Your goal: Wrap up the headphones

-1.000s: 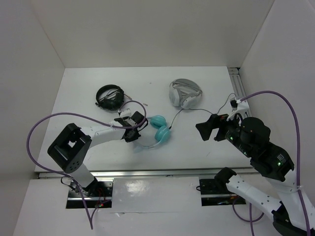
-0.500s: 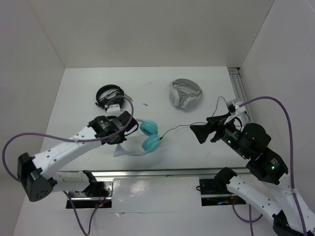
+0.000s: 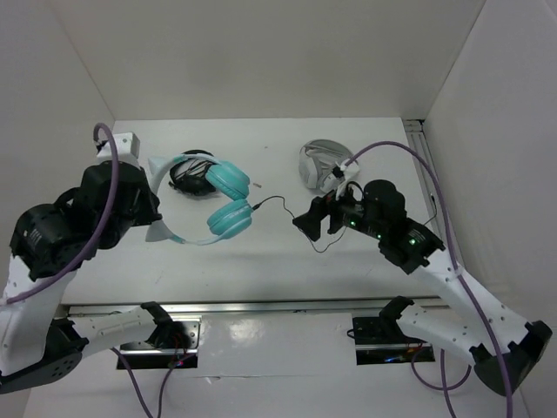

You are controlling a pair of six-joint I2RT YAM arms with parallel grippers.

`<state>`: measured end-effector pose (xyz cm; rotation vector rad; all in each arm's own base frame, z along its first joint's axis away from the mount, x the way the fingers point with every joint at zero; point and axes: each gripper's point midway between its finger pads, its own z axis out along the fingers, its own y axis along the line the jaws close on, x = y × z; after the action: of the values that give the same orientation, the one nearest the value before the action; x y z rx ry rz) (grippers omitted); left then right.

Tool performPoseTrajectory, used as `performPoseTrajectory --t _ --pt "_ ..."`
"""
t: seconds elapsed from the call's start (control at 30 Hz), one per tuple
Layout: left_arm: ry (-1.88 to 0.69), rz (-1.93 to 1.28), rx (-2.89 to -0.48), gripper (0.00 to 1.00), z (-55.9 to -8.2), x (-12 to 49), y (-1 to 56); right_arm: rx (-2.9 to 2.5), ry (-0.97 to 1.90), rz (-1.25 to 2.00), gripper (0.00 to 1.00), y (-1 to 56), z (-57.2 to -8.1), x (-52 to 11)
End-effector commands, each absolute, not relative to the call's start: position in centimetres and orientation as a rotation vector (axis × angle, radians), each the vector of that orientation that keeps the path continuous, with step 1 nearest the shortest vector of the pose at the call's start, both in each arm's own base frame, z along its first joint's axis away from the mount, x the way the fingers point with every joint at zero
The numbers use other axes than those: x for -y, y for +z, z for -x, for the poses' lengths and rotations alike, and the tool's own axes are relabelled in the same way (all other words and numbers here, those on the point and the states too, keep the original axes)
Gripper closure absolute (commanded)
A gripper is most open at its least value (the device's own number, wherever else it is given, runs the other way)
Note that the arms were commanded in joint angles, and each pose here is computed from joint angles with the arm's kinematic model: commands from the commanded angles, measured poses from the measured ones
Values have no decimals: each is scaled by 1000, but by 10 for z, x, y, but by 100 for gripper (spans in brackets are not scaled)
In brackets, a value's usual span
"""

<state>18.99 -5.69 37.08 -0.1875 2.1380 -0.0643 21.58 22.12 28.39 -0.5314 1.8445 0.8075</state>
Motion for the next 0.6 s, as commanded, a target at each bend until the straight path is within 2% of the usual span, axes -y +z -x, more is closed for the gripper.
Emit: performPoseTrajectory --t 0.0,0.23,0.33,0.37,0.4,0.43,0.57 --pt "-128 113 -2089 100 -186 56 397 -1679 915 713 0 295 -219 -256" --pt "-191 104 -2075 100 -184 59 410 -1697 909 757 3 256 -236 -274" --pt "-215 117 -2049 100 -182 57 419 -1718 906 744 24 233 -242 -277" --pt "-224 142 -2034 100 -181 55 424 -1729 905 746 42 225 -240 -276" --pt "-238 139 -2029 100 -180 56 426 -1746 913 756 55 215 -240 -278" --pt "-250 150 -2021 100 -179 56 429 -1742 923 743 61 212 -242 -280" --pt "-283 168 -2004 100 -179 59 437 -1724 940 723 61 196 -242 -281"
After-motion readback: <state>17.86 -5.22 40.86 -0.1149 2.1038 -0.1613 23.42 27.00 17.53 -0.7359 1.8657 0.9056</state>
